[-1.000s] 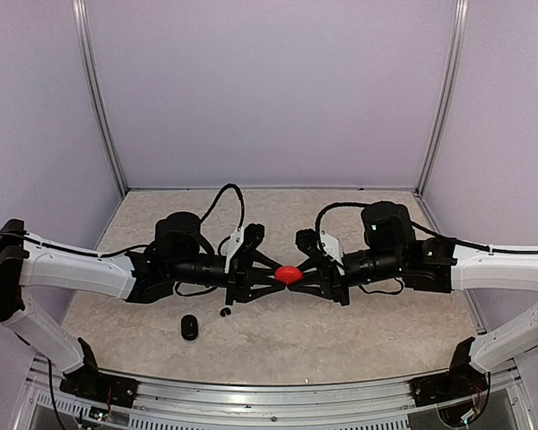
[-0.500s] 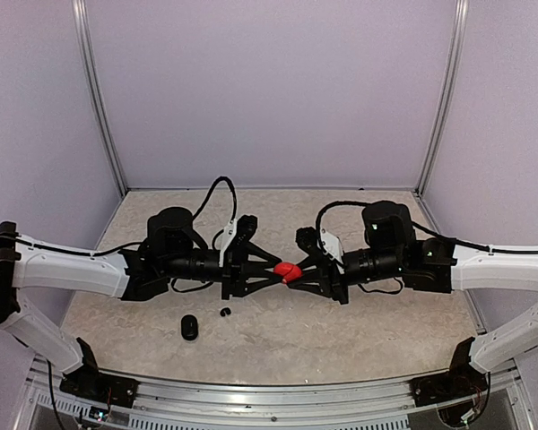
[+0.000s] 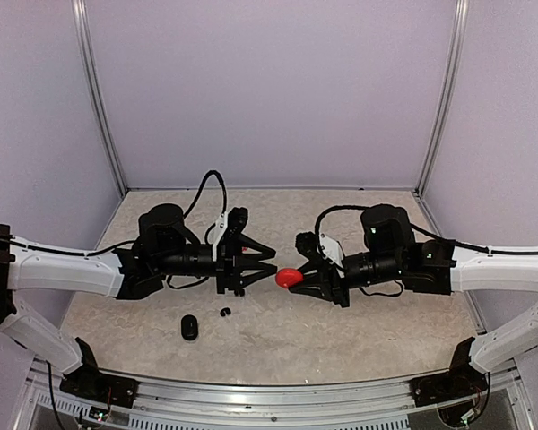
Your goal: Insert the wireless bluetooth earbuds into the charging case
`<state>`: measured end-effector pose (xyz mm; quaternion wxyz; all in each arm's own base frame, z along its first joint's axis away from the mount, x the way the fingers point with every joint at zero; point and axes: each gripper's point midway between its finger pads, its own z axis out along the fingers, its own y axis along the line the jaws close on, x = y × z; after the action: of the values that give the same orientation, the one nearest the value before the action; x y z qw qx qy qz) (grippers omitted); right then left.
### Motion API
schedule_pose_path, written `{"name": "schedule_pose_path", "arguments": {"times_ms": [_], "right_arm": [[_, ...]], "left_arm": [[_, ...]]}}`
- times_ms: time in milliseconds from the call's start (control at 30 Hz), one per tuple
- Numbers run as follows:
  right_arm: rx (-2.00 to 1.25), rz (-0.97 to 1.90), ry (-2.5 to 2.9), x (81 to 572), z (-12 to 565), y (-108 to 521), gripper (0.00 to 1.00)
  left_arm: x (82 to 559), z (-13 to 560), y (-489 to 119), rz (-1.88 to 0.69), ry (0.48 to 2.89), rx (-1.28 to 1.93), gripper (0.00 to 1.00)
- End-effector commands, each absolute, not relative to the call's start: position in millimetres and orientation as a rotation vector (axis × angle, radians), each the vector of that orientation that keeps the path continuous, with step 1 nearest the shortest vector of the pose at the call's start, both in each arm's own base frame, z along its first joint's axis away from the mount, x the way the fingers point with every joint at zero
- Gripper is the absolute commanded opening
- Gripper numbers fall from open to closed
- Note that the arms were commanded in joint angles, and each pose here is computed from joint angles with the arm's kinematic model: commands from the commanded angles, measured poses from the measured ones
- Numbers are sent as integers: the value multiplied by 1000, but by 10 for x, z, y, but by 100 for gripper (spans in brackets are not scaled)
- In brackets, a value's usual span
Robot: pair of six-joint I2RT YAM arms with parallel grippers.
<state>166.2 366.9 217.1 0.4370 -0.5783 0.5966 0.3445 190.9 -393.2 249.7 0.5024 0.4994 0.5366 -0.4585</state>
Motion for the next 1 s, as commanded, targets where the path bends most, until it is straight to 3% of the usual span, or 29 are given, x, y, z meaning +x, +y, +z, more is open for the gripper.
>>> {"name": "schedule_pose_path", "arguments": {"times_ms": [0,367,967], "right_arm": [[-1443,869,1479,1630,2169,3648,12],[-1420,896,1458,1641,2266,3686,13],[-1454,903,1456,1576,2190,3652,13]], "left_arm": [[1897,2566,-3915,-1062,1248,1205,41],[1870,2418,-4105,-1012,1271,1265,52],[2005,2552,-3962,-966,1279,1173,46]]}}
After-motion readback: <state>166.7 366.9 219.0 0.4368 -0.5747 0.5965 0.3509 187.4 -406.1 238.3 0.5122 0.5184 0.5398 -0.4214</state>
